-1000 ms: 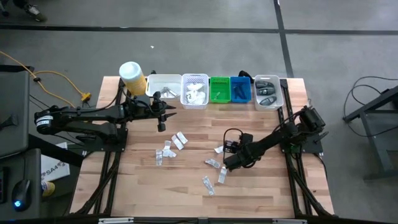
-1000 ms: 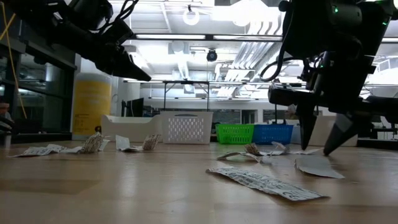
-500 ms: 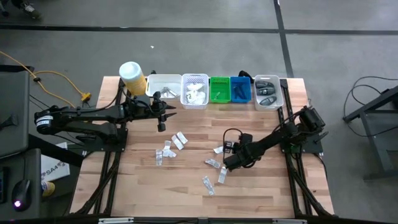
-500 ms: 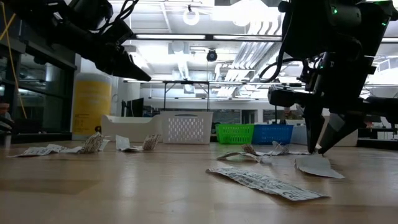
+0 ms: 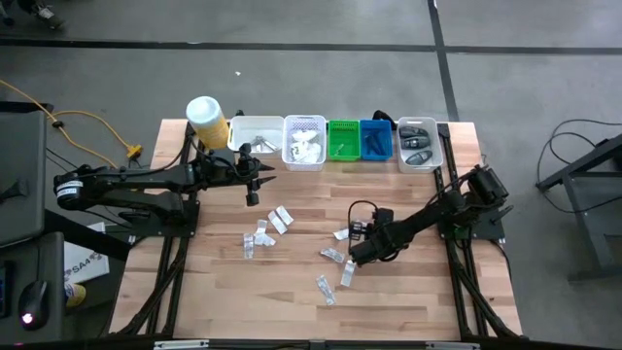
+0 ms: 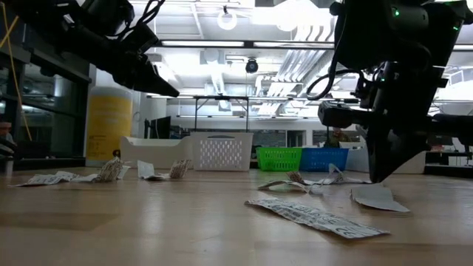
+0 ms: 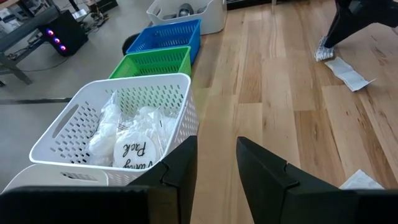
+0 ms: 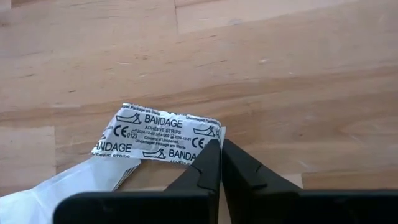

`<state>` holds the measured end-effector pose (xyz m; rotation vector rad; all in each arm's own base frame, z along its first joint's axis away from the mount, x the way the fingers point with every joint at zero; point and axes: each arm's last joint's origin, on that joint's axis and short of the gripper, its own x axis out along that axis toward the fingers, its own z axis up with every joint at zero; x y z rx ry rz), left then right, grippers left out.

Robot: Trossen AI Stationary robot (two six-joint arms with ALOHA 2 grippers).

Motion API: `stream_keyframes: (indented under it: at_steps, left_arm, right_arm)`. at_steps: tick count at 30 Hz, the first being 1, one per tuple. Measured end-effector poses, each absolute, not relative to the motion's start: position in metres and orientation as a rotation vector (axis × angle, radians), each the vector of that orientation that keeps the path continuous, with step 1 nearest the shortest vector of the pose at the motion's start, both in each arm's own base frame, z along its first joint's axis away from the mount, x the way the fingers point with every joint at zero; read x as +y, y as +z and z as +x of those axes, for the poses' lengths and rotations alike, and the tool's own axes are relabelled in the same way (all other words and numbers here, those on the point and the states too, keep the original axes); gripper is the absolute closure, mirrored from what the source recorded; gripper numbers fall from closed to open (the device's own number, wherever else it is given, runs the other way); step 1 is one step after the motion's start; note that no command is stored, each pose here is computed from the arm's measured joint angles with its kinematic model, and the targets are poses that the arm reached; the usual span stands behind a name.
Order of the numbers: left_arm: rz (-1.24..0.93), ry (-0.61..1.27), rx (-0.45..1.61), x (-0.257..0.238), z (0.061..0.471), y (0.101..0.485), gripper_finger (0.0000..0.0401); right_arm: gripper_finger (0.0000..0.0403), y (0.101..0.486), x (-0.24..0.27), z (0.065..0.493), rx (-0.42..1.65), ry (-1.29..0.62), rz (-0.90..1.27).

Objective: Pick & Place Travel size toiletries
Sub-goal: Put the white bandage into the green bin

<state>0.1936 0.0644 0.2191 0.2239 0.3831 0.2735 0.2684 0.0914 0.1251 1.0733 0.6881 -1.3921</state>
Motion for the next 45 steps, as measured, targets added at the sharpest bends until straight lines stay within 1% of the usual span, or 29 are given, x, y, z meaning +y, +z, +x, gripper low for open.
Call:
stream_keyframes:
  at_steps: [9, 13, 20, 24, 28, 33, 39, 42, 45]
  left_arm:
    - [0.222, 0.274, 0.383, 0.064, 0.194, 0.219, 0.0291]
    - [0.223, 0.275, 0.38, 0.065, 0.194, 0.219, 0.0291]
    - [0.226, 0.277, 0.376, 0.065, 0.194, 0.22, 0.0291]
    - [0.225, 0.277, 0.377, 0.065, 0.194, 0.22, 0.0291]
    - [0.225, 0.277, 0.378, 0.065, 0.194, 0.22, 0.0291]
    - [0.224, 0.277, 0.382, 0.065, 0.194, 0.219, 0.0291]
    - [0.224, 0.276, 0.384, 0.065, 0.194, 0.219, 0.0291]
    - [0.224, 0.276, 0.385, 0.065, 0.194, 0.219, 0.0291]
    - [0.224, 0.277, 0.386, 0.065, 0.194, 0.219, 0.0291]
  right_arm:
    - [0.04, 0.168, 0.068, 0.261, 0.591, -1.307, 0.925]
    - [0.04, 0.185, 0.048, 0.263, 0.526, -1.266, 0.778]
    - [0.04, 0.201, -0.012, 0.289, 0.467, -1.216, 0.445]
    - [0.04, 0.21, -0.056, 0.3, 0.44, -1.231, 0.33]
    - [0.04, 0.216, -0.1, 0.299, 0.421, -1.252, 0.315]
    - [0.04, 0.211, -0.14, 0.294, 0.439, -1.247, 0.344]
    - [0.04, 0.194, -0.16, 0.299, 0.485, -1.147, 0.405]
    - [0.04, 0.183, -0.163, 0.299, 0.532, -1.155, 0.405]
    - [0.0395, 0.18, -0.163, 0.301, 0.529, -1.146, 0.419]
